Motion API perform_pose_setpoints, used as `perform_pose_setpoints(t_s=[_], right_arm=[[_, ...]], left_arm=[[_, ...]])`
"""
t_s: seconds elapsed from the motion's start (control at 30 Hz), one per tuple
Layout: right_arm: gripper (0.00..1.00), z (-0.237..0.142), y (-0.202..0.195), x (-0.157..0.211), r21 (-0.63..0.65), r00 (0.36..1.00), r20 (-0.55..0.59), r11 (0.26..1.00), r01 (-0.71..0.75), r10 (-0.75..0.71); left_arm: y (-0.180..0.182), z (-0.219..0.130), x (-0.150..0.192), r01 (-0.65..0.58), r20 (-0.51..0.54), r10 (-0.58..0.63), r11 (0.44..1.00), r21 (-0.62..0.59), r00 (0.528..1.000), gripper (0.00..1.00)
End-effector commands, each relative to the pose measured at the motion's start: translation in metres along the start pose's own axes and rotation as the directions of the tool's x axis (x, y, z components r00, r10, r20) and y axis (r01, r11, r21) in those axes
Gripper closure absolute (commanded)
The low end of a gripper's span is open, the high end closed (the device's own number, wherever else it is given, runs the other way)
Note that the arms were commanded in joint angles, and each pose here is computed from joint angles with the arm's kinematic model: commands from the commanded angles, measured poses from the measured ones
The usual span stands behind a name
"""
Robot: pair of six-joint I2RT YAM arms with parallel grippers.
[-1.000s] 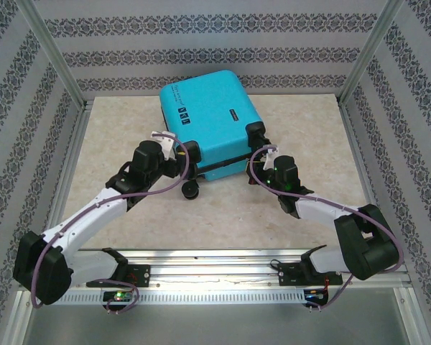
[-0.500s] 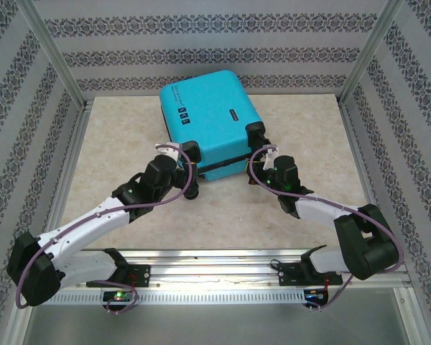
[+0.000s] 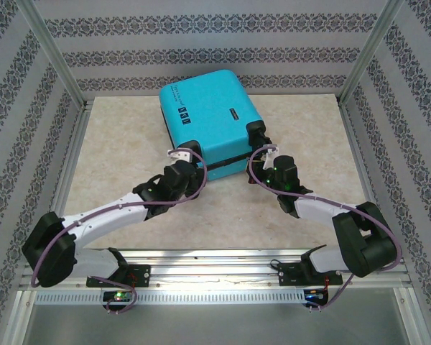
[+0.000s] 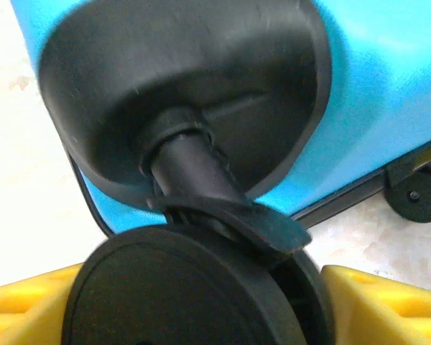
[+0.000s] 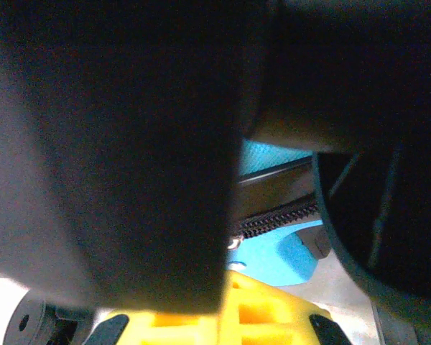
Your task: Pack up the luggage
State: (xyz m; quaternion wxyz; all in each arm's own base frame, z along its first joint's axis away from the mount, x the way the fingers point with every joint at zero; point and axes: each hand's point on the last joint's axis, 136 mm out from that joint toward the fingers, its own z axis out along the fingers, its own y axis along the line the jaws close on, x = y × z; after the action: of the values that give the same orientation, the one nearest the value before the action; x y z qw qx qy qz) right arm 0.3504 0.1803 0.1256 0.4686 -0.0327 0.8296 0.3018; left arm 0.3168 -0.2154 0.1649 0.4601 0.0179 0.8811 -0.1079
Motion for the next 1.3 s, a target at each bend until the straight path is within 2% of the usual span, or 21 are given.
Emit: perform_pose_setpoints(t_s=[0.0,0.3,0.43,0.63,0.83,1.0,1.27], right_arm=[[1.0,0.003,0.018,0.013,-0.081,0.999,-0.052,0.997,0.01,-0.014],[1.0,0.003,0.019,0.012,-0.086,0.999,-0.045,0.996,0.011,-0.015],[1.0,0.002,0.019,0.012,-0.086,0.999,-0.043,0.996,0.014,-0.018],[1.0,0.001,0.019,0.012,-0.086,0.999,-0.041,0.996,0.013,-0.017],[1.0,0.0,0.019,0.011,-0.09,0.999,-0.035,0.996,0.017,-0.02],[1.0,-0.001,0.02,0.01,-0.094,0.999,-0.033,0.995,0.019,-0.022],[1.0,-0.002,0.022,0.009,-0.097,0.999,-0.029,0.995,0.023,-0.026]], left_arm=[[-0.035,-0.012,-0.022,0.008,0.076,-0.013,0.997,0.076,0.997,0.23],[-0.034,-0.016,-0.025,-0.055,0.07,0.061,0.996,-0.073,0.996,0.22],[-0.034,-0.029,-0.034,-0.097,0.084,0.11,0.985,-0.141,0.99,0.2],[-0.032,-0.029,-0.032,-0.127,0.027,0.135,0.971,-0.203,0.991,0.2],[-0.036,-0.035,-0.033,-0.138,0.033,0.148,0.967,-0.213,0.988,0.19],[-0.038,-0.052,-0.045,-0.139,0.082,0.161,0.965,-0.223,0.984,0.18],[-0.034,-0.071,-0.05,-0.133,0.097,0.159,0.963,-0.235,0.983,0.18]])
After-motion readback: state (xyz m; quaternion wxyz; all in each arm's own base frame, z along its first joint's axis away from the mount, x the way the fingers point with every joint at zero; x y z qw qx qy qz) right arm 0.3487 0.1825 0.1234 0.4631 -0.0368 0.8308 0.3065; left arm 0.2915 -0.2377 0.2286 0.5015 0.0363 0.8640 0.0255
